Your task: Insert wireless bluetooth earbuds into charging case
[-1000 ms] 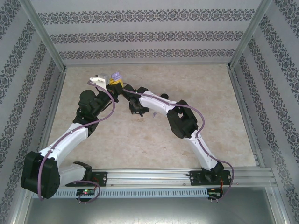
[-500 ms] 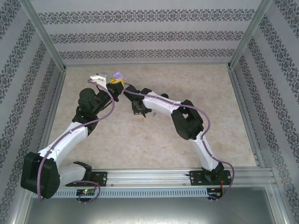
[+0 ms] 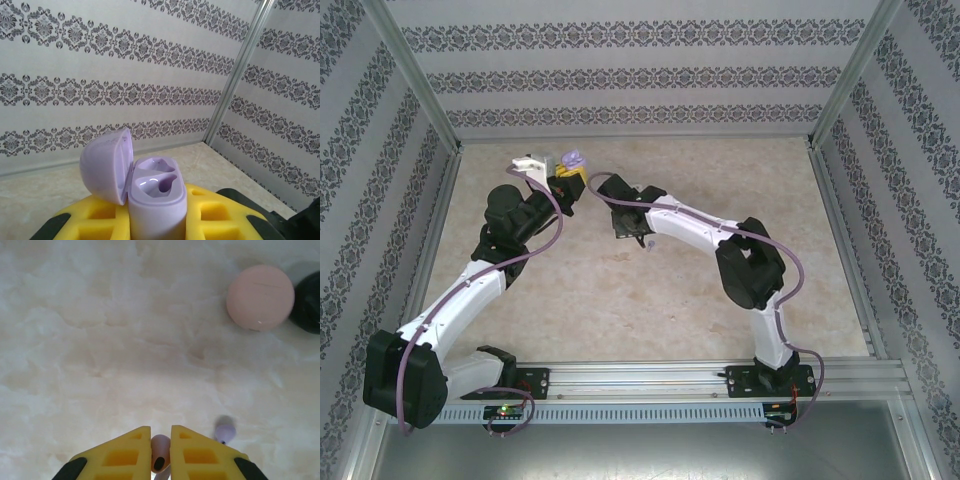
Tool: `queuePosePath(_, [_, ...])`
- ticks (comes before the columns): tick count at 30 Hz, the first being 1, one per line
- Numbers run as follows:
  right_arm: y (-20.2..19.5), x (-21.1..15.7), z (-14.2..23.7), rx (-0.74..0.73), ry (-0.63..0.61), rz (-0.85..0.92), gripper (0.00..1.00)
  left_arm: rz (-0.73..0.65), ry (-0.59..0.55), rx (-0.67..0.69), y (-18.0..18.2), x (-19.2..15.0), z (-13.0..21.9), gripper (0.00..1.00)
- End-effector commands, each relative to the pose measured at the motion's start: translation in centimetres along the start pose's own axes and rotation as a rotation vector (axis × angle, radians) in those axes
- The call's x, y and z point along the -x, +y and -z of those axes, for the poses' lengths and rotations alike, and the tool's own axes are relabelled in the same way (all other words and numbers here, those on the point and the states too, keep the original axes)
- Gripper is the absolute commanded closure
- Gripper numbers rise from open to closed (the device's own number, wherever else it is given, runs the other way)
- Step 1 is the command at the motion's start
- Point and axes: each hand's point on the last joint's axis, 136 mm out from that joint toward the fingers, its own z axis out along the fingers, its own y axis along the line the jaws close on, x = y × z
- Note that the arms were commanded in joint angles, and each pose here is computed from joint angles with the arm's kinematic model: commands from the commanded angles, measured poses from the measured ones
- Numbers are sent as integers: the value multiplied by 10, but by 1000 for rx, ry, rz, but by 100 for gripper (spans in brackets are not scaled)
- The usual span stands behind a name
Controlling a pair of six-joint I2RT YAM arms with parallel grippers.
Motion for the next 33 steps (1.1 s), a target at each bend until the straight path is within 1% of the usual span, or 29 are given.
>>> queuePosePath(1, [-9,21,33,20,-110,-14,87,-32,9,-49,-11,0,3,100])
queuePosePath(6, [-22,34,75,51,-217,1,87,-89,20,-141,-26,-6,6,100])
queuePosePath(13, [-44,59,150,118,-423,11,86,-179,-37,-206,-42,-7,14,100])
queuePosePath(18, [-55,76,204,196,-580,18,86,-282,-69,-301,-67,-11,17,100])
queuePosePath(21, [-56,83,237,251,-679,49,85,-360,-63,-361,-85,-19,16,100])
queuePosePath(24, [-56,85,267,313,-776,84,85,-411,-48,-393,-99,-26,10,100])
queuePosePath(29, [-51,80,310,438,-922,162,85,-448,-57,-431,-116,-31,-6,100])
queuePosePath(33, [-50,71,329,509,-1004,204,85,-447,-65,-481,-134,-34,-23,100])
